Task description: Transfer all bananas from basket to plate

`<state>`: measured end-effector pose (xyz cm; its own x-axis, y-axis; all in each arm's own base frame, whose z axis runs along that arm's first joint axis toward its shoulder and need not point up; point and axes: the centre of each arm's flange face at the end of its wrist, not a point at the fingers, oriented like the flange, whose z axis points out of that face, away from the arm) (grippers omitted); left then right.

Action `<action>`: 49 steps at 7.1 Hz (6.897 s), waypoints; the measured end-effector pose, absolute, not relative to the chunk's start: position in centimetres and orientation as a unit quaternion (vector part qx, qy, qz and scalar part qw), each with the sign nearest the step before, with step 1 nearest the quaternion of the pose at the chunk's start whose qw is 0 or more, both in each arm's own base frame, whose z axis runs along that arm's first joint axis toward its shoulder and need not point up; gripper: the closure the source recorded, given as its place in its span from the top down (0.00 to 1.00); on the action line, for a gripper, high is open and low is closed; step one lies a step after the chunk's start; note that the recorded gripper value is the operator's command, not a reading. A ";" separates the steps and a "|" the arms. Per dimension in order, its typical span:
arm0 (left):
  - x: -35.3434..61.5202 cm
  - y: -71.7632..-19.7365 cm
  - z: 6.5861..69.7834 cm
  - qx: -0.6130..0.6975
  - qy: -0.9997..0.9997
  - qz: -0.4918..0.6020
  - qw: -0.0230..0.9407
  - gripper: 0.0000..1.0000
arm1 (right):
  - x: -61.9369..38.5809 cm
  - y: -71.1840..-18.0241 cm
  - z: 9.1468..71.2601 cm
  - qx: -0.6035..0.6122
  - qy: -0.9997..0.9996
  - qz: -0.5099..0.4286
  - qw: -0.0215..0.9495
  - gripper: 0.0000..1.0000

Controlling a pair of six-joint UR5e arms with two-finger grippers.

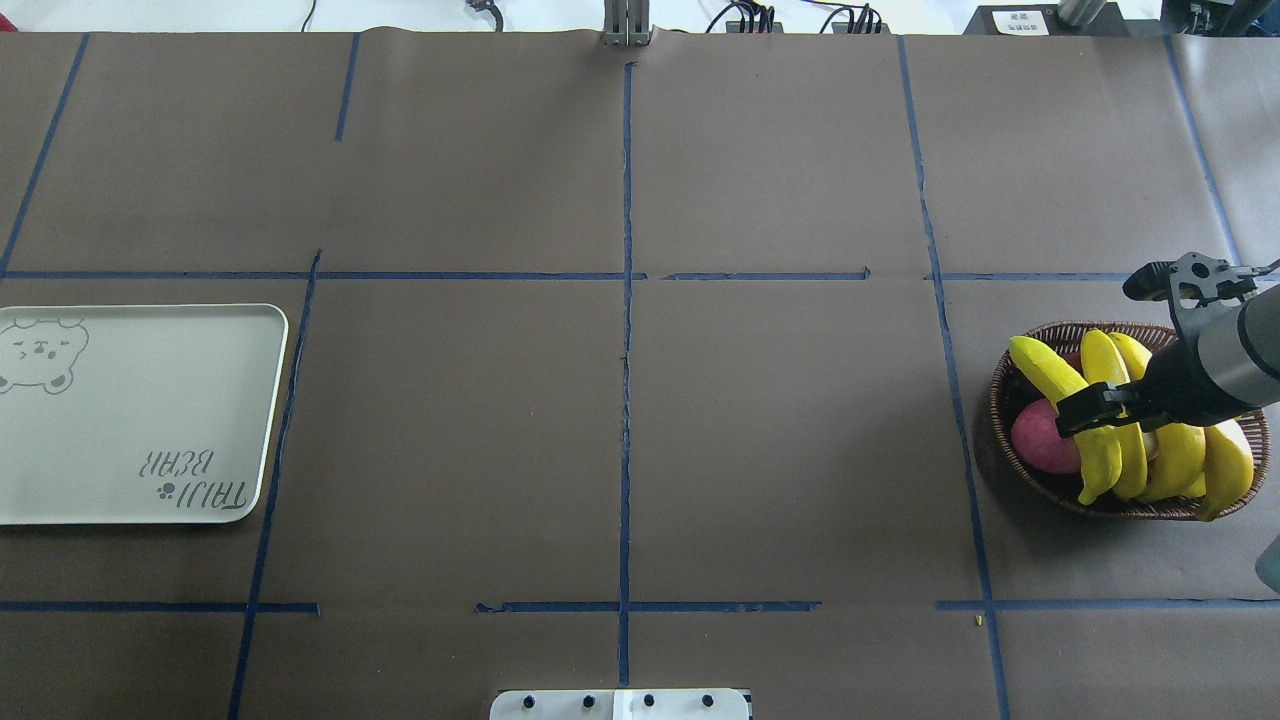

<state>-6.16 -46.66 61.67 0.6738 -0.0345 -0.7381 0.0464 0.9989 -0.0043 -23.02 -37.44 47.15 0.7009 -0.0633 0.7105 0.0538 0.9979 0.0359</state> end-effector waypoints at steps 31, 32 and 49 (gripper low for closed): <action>42.8 -41.6 13.5 -0.049 0.704 -0.077 0.705 0.00 | -46.2 -27.9 14.0 0.126 -0.684 0.134 0.706 0.02; 42.9 -41.6 13.7 -0.050 0.702 -0.078 0.706 0.00 | -46.2 -27.9 13.9 0.126 -0.685 0.134 0.705 0.30; 14.5 -49.6 62.2 -0.089 0.399 -0.181 0.894 0.00 | -33.0 -40.4 19.8 0.100 -0.498 0.055 0.860 1.00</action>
